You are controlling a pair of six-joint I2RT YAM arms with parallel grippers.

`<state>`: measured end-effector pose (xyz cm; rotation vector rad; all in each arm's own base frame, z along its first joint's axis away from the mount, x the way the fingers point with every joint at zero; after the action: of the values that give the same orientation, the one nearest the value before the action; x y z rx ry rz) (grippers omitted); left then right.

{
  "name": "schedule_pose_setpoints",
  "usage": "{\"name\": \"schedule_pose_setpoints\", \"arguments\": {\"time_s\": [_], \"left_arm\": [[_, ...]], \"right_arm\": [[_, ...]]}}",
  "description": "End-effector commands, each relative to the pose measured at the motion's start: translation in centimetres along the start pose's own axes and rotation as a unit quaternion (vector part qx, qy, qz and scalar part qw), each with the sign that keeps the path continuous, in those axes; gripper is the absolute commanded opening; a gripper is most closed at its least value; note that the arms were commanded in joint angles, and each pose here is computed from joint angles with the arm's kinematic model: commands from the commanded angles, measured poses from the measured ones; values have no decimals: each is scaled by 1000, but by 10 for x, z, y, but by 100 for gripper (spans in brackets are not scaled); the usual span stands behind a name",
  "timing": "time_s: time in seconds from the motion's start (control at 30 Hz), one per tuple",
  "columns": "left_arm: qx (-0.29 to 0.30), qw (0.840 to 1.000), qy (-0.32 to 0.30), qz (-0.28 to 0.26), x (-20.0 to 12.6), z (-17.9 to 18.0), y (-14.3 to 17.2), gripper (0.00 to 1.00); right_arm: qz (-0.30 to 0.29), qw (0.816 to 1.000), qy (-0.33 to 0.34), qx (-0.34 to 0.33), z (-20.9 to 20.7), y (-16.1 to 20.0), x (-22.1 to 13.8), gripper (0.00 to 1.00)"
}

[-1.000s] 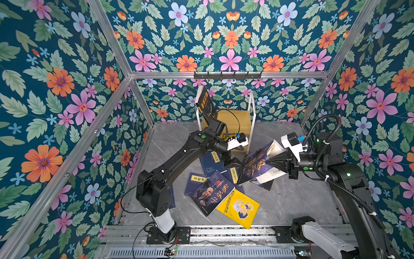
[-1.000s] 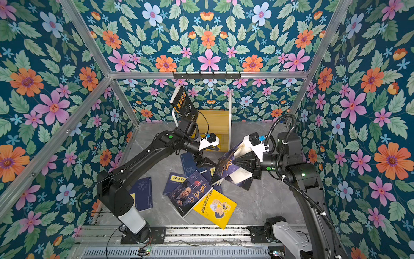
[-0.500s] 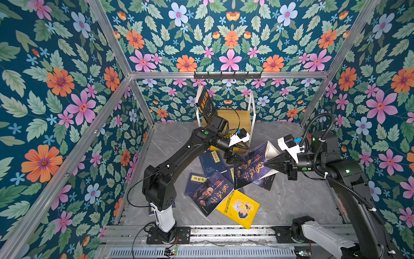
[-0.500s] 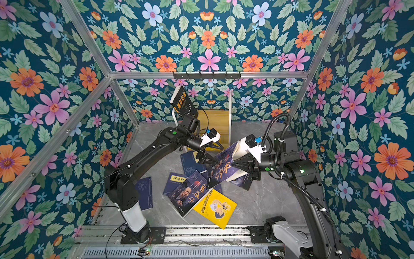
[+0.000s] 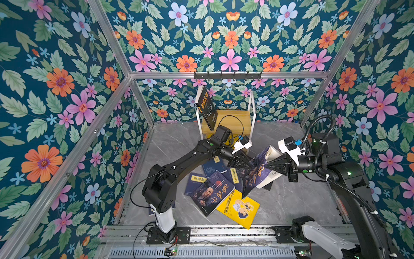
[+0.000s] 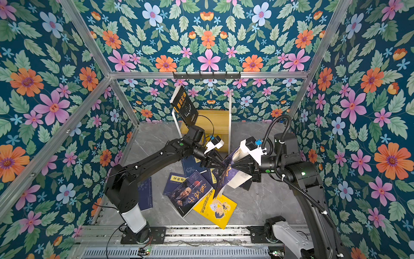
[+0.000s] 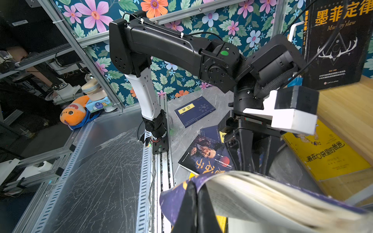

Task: Stacking books/files
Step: Pick up the book from the books.

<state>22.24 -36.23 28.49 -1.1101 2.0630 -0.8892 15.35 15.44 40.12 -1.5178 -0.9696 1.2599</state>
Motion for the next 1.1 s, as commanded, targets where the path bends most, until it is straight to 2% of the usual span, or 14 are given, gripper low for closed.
{"name": "schedule_pose_setpoints", "arguments": {"time_s": [0.0, 0.2, 0.23, 0.3, 0.33, 0.43, 0.53, 0.63, 0.7, 0.73, 0.77, 0.83, 0.93, 1.07], "left_arm": [[30, 999, 5, -11, -3, -12, -11, 0], [36, 998, -52, -12, -11, -8, -15, 0], [40, 996, -73, -11, -15, -7, -17, 0], [48, 993, -111, -15, -27, -6, -22, 0], [52, 990, -130, -22, -36, -7, -26, 0], [51, 980, -183, -53, -70, -9, -40, 0], [46, 966, -240, -79, -100, -10, -47, 0], [46, 949, -298, -92, -118, -11, -51, 0], [28, 938, -326, -111, -133, -12, -54, 0], [20, 932, -342, -121, -139, -13, -56, 0], [16, 928, -351, -127, -143, -16, -56, 0], [20, 925, -356, -134, -148, -23, -55, 0], [13, 916, -372, -152, -159, -23, -57, 0], [14, 911, -380, -161, -164, -24, -57, 0]], "right_arm": [[-4, 999, 7, -37, -2, -4, -1, 0], [10, 999, 29, -37, -3, 1, -2, 0], [19, 998, 44, -34, -5, 5, -3, 8], [39, 995, 88, -18, -12, 16, -5, 39], [50, 992, 113, -9, -15, 23, -7, 50], [72, 984, 160, 27, -17, 40, -12, 63], [80, 975, 202, 56, -22, 50, -16, 66], [73, 952, 285, 90, -40, 54, -26, 67], [53, 945, 302, 115, -45, 47, -29, 68], [38, 944, 298, 133, -46, 42, -28, 71], [23, 941, 302, 152, -49, 37, -28, 73], [-16, 918, 334, 215, -60, 28, -32, 74], [-62, 893, 346, 282, -66, 15, -25, 76], [-100, 877, 359, 303, -68, -6, 2, 80]]}}
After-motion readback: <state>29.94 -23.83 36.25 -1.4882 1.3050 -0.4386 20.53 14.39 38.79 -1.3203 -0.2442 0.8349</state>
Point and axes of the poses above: each gripper's point midway between its finger pads, its own x axis out along the fingers, its own z axis along the line the jaws close on, y = z × x, the point moved 4 cm from there along -x, back along the fingers, and after that the axes turned 13 degrees about -x, right-handed, at the moved point
